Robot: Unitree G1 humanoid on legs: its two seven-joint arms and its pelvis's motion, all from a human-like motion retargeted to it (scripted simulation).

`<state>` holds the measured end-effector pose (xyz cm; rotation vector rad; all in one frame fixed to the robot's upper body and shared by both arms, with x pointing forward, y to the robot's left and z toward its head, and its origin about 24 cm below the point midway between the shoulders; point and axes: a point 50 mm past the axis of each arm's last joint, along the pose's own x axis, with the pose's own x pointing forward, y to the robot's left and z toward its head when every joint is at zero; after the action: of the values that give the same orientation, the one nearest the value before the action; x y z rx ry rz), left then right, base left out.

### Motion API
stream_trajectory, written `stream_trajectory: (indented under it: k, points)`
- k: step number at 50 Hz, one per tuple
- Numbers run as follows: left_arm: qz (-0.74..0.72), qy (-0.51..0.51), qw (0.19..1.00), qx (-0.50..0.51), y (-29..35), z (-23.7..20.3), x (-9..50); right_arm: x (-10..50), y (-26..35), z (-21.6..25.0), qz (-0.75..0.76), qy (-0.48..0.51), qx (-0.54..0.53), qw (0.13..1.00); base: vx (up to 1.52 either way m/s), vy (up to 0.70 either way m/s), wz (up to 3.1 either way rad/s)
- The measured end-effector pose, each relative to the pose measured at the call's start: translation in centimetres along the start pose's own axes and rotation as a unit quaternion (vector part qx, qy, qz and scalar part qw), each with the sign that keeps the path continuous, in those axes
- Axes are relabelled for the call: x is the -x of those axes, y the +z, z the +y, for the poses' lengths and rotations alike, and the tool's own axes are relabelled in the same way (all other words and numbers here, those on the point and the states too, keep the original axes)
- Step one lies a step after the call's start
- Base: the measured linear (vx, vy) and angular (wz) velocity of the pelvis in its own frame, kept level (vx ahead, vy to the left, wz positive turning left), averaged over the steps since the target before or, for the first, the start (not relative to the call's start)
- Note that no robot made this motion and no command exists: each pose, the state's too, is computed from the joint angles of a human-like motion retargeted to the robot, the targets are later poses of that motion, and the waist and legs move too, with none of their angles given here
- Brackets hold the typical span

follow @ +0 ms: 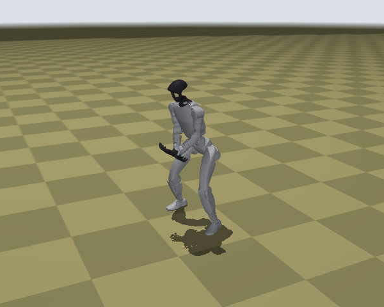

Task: Kungfu

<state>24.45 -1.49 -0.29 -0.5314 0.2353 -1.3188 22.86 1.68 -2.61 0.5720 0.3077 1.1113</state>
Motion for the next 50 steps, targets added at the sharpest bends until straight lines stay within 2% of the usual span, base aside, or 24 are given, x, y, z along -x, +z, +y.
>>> stream_trajectory:
  k: [2, 6, 10, 14, 16, 18, 20, 22, 25, 27, 32, 35, 37, 45, 50]
  points:
    - [-0.045, -0.005, 0.999, 0.03, 0.7, -0.8, -1.8, 1.8, 0.1, -1.3, -0.029, -0.051, 0.012, 0.998, 0.08, 0.66, -0.35]
    - [-0.022, -0.019, 0.999, -0.014, 3.8, 0.3, -1.4, 4.7, 2.0, -3.4, -0.02, -0.097, 0.11, 0.989, 0.14, 0.48, -0.41]
    - [-0.003, 0.052, 0.997, -0.061, 8.6, 3.6, 2.0, 5.0, 5.2, -2.4, 0.028, -0.008, 0.239, 0.97, 0.23, 0.36, -0.71]
    - [0.043, 0.191, 0.975, -0.105, 11.0, 7.4, 8.5, 4.8, 15.5, 2.0, 0.009, 0.109, 0.326, 0.939, 0.16, 0.34, -0.88]
    - [0.097, 0.268, 0.955, -0.08, 8.9, 8.6, 12.5, 4.1, 21.1, 5.9, -0.025, 0.149, 0.359, 0.921, 0.1, 0.1, -1.26]
    - [0.14, 0.298, 0.944, -0.014, 4.5, 8.4, 14.7, 4.2, 27.1, 9.9, -0.079, 0.155, 0.421, 0.89, 0.19, 0.14, -0.65]
    - [0.179, 0.267, 0.945, 0.065, -0.8, 6.6, 15.5, 4.8, 32.9, 13.5, -0.141, 0.126, 0.5, 0.845, 0.3, 0.08, -0.12]
    - [0.224, 0.193, 0.946, 0.134, -5.6, 3.8, 15.3, 6.1, 38.3, 15.9, -0.2, 0.075, 0.549, 0.808, 0.2, -0.11, 0.5]
    - [0.267, 0.099, 0.934, 0.216, -10.7, -0.4, 14.9, 9.1, 44.3, 20.0, -0.287, 0.065, 0.568, 0.769, 0.11, -0.35, 1.11]
    - [0.276, 0.076, 0.925, 0.251, -12.6, -2.2, 14.8, 10.9, 46.4, 22.0, -0.311, 0.064, 0.597, 0.737, 0.19, -0.28, 1.0]
    - [0.282, 0.094, 0.922, 0.247, -13.6, -2.9, 15.3, 12.3, 48.1, 24.4, -0.341, -0.013, 0.701, 0.626, 0.23, 0.1, 0.77]
    - [0.282, 0.108, 0.929, 0.214, -12.8, -1.9, 15.5, 12.6, 47.8, 25.0, -0.377, -0.042, 0.731, 0.568, 0.14, 0.12, 0.58]
    - [0.291, 0.111, 0.927, 0.207, -12.5, -1.5, 15.6, 12.5, 47.4, 24.6, -0.386, -0.046, 0.733, 0.558, 0.09, 0.11, 0.06]
    - [0.214, 0.173, 0.935, 0.223, -10.8, 0.2, 14.8, 11.1, 45.7, 21.8, -0.401, -0.023, 0.671, 0.623, -0.07, 0.0, -0.51]
    - [0.107, 0.21, 0.95, 0.207, -7.2, 2.5, 11.9, 8.1, 43.1, 19.9, -0.393, 0.036, 0.61, 0.688, -0.18, 0.04, -0.67]
